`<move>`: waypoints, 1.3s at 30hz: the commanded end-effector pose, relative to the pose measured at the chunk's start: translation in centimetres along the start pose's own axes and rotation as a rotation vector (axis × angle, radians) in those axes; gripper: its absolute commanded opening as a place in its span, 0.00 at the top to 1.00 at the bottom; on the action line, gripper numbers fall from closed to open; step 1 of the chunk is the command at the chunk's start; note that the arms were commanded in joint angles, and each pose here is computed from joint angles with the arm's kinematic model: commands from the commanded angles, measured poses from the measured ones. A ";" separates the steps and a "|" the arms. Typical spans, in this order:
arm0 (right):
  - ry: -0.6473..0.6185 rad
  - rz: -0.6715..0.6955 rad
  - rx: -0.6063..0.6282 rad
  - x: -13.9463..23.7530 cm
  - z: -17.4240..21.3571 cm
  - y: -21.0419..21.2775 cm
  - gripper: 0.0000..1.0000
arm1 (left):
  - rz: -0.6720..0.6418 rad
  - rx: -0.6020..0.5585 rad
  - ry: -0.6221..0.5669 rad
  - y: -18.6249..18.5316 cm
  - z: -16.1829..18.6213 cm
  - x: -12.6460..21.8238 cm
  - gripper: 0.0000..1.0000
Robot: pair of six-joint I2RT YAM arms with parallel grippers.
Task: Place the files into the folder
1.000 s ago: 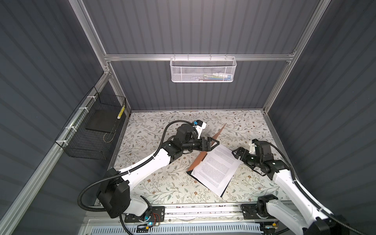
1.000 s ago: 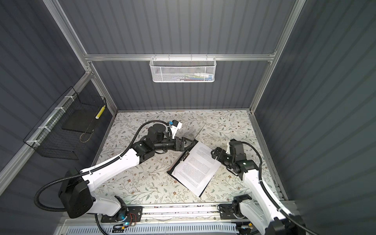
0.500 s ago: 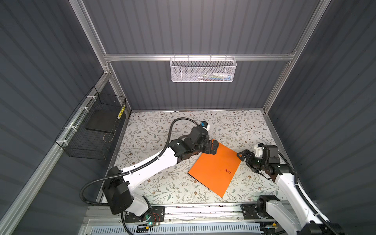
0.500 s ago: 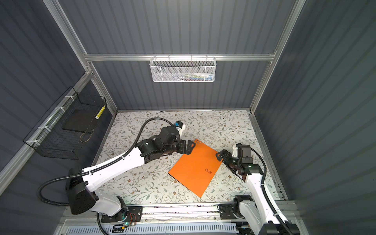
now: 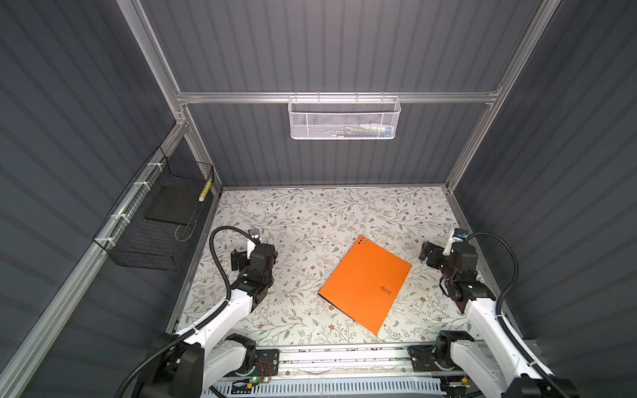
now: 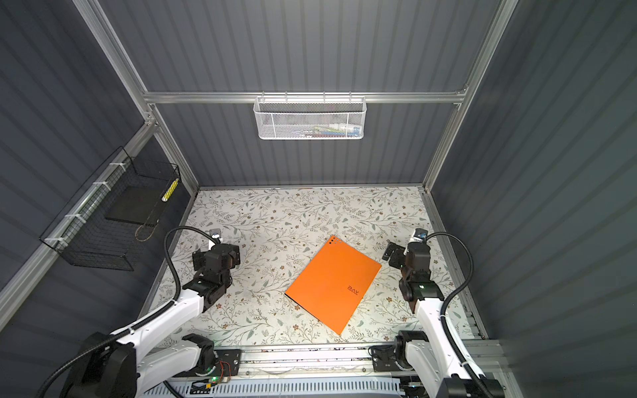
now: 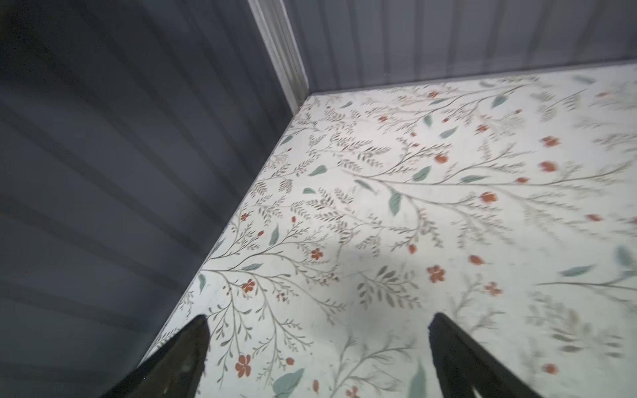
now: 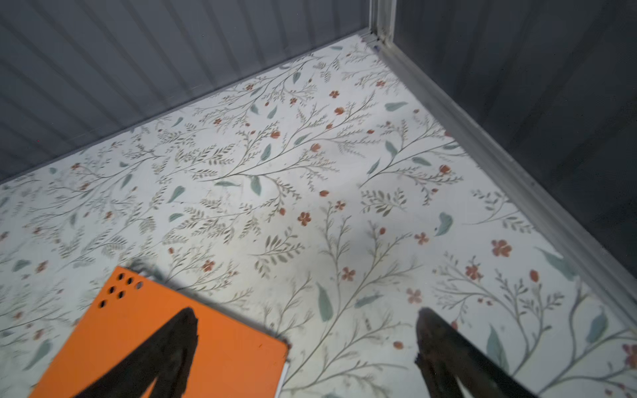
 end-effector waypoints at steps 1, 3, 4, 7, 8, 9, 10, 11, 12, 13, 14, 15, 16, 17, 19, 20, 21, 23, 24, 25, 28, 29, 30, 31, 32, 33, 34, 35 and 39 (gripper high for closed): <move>-0.293 -0.010 0.086 -0.4 -1.4 -0.4 0.01 | -0.054 0.071 -0.152 0.3 -1.2 -1.5 0.00; -0.356 -0.067 0.123 -1.1 -0.8 -0.3 0.01 | -0.055 0.057 -0.166 -0.6 -0.8 -2.6 0.00; -0.364 -0.084 0.132 -1.8 -0.6 -0.2 0.01 | -0.047 0.059 -0.187 -1.0 -0.7 -3.1 0.00; -0.315 -0.156 0.131 -4.5 0.3 0.4 0.01 | 0.029 0.086 -0.244 -2.4 -0.7 -4.6 0.00; -0.289 -0.175 0.147 -5.3 0.6 0.7 0.01 | 0.032 0.061 -0.223 -3.0 -0.6 -5.3 0.00; -0.247 -0.172 0.150 -6.0 1.2 0.6 0.01 | 0.066 0.041 -0.200 -3.7 0.0 -5.6 0.00; -0.265 -0.163 0.149 -6.7 1.2 0.6 0.01 | 0.085 0.039 -0.194 -4.1 0.8 -6.1 0.00; -0.271 -0.163 0.140 -6.8 0.8 0.7 0.01 | 0.076 0.040 -0.240 -4.3 1.2 -6.2 0.00; -0.212 -0.144 0.146 -7.0 0.8 0.7 0.01 | 0.066 0.046 -0.266 -4.2 1.3 -6.1 0.00; -0.183 -0.135 0.148 -7.3 0.8 0.7 0.01 | 0.092 0.066 -0.237 -4.0 1.8 -5.8 0.00; -0.206 -0.144 0.152 -7.7 0.7 0.9 0.01 | 0.113 0.083 -0.236 -3.7 2.0 -5.6 0.00; -0.215 -0.148 0.152 -7.6 0.6 1.0 0.01 | 0.128 0.076 -0.247 -4.0 2.2 -5.9 0.00; -0.190 -0.143 0.154 -7.4 0.7 0.9 0.01 | 0.144 0.040 -0.276 -4.8 2.1 -6.5 0.00; -0.178 -0.152 0.159 -7.4 0.8 1.0 0.01 | 0.140 0.030 -0.280 -5.0 1.9 -6.8 0.00; -0.197 -0.171 0.166 -7.7 0.7 1.2 0.01 | 0.208 0.053 -0.155 -4.6 1.8 -8.1 0.00; -0.185 -0.169 0.167 -7.5 0.7 1.2 0.01 | 0.204 0.055 -0.157 -4.7 1.4 -9.0 0.00; -0.171 -0.162 0.167 -7.6 0.8 1.2 0.01 | 0.225 0.067 -0.137 -4.4 1.5 -9.4 0.00; -0.190 -0.171 0.167 -7.6 0.8 1.2 0.01 | 0.256 0.087 -0.107 -4.1 1.7 -9.9 0.00; -0.191 -0.173 0.168 -7.7 0.7 1.2 0.01 | 0.253 0.090 -0.117 -4.1 1.7 -9.9 0.00; -0.179 -0.170 0.170 -7.7 0.7 1.3 0.01 | 0.258 0.086 -0.093 -4.1 1.7 -9.9 0.00; -0.185 -0.173 0.169 -7.7 0.7 1.3 0.01 | 0.254 0.089 -0.107 -4.1 1.7 -9.9 0.00; -0.184 -0.173 0.169 -7.7 0.7 1.3 0.01 | 0.258 0.088 -0.095 -4.1 1.8 -9.9 0.00; -0.179 -0.171 0.170 -7.7 0.8 1.3 0.01 | 0.256 0.089 -0.097 -4.1 1.8 -9.9 0.00; -0.181 -0.172 0.170 -7.7 0.8 1.3 0.01 | 0.254 0.089 -0.105 -4.1 1.7 -9.9 0.00; -0.182 -0.173 0.169 -7.7 0.7 1.3 0.01 | 0.254 0.090 -0.105 -4.1 1.7 -9.9 0.00; -0.180 -0.172 0.170 -7.7 0.8 1.2 0.01 | 0.257 0.088 -0.100 -4.1 1.8 -9.9 0.00; -0.180 -0.171 0.170 -7.7 0.8 1.3 0.01 | 0.256 0.088 -0.099 -4.1 1.8 -9.9 0.00; -0.180 -0.171 0.170 -7.7 0.8 1.3 0.01 | 0.257 0.088 -0.100 -4.1 1.8 -9.9 0.00; -0.178 -0.170 0.174 -7.8 0.8 1.3 0.01 | 0.256 0.089 -0.100 -4.1 1.8 -9.9 0.00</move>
Point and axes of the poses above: each gripper's point midway between its finger pads, its own x axis back along the fingers, its own y axis along the line the jaws close on, z = x × y, the point moved 8 cm from there along x, back along the fingers, and after that the axes turned 11 degrees about -x, right-handed, at the moved point
